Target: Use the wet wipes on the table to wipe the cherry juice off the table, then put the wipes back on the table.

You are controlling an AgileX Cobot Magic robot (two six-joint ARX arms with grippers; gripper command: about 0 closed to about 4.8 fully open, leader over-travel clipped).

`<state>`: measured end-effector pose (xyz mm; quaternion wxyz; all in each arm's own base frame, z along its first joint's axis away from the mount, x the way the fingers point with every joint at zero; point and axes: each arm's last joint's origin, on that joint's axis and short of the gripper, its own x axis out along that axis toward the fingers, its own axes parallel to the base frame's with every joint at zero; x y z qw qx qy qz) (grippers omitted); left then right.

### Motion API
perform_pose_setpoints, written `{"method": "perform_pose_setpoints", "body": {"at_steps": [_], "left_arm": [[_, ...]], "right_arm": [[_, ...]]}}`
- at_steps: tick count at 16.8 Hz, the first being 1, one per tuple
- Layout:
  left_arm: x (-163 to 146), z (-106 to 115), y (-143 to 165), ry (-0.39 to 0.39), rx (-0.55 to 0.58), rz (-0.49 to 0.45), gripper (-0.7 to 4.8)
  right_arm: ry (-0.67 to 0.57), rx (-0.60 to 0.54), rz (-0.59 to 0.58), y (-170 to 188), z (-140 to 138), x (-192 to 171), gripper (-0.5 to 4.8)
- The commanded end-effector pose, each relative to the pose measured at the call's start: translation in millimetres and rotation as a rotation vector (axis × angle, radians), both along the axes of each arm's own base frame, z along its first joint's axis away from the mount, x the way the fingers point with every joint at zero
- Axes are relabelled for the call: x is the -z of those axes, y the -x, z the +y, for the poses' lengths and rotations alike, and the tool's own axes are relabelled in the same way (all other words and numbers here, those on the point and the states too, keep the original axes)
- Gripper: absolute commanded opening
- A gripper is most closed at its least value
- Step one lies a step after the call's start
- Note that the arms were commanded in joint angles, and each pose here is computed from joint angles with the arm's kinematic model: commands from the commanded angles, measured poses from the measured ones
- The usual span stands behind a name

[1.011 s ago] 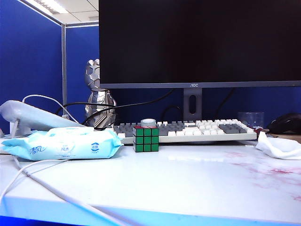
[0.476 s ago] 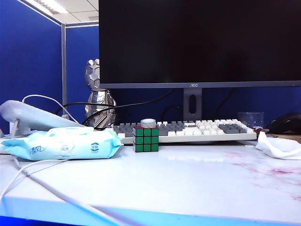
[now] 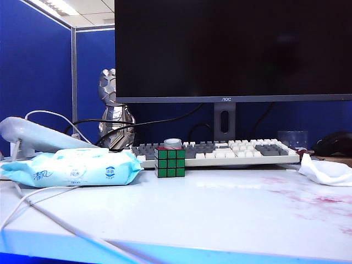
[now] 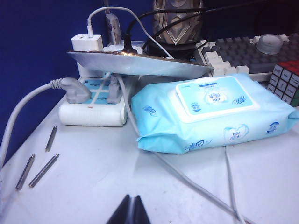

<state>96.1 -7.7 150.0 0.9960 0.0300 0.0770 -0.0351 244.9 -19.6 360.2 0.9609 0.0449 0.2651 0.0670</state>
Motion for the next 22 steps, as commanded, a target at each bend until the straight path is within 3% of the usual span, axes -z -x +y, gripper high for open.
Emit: {"method": "perform_pose_setpoints", "body": {"at_steps": [1, 3, 4, 5, 7, 8, 9, 10, 14, 19, 22], "left_arm": [[1, 0, 0, -0.001, -0.005, 0.011, 0.23], [1, 0, 0, -0.001, -0.004, 0.011, 0.23], [1, 0, 0, -0.001, -0.005, 0.01, 0.23], [1, 0, 0, -0.001, -0.005, 0.01, 0.23], [1, 0, 0, -0.001, -0.005, 0.011, 0.23], [1, 0, 0, -0.001, -0.005, 0.011, 0.23], [1, 0, 0, -0.001, -0.005, 0.011, 0.23], [1, 0, 0, -0.001, -0.005, 0.011, 0.23], [1, 0, 0, -0.001, -0.005, 0.011, 0.23], [1, 0, 0, -0.001, -0.005, 0.011, 0.23], [1, 0, 0, -0.001, -0.005, 0.011, 0.23]], "right_arm": [[-0.053, -0.008, 0.241, -49, 0, 31, -0.02], [-0.018, -0.043, 0.435, -75, 13, 66, 0.0], [-0.003, -0.061, 0.494, -83, 20, 80, 0.41], [0.014, -0.072, 0.536, -90, 28, 93, 1.28], [0.06, -0.053, 0.586, -101, 34, 112, 1.82], [0.088, -0.03, 0.61, -105, 34, 121, 2.27], [0.11, 0.002, 0.619, -108, 34, 127, 3.13], [0.131, 0.027, 0.615, -111, 33, 130, 3.46], [0.18, 0.089, 0.566, -126, 31, 143, 3.46], [0.253, 0.144, 0.638, -138, 28, 179, 3.46], [0.264, 0.15, 0.658, -143, 28, 192, 2.87]]}}
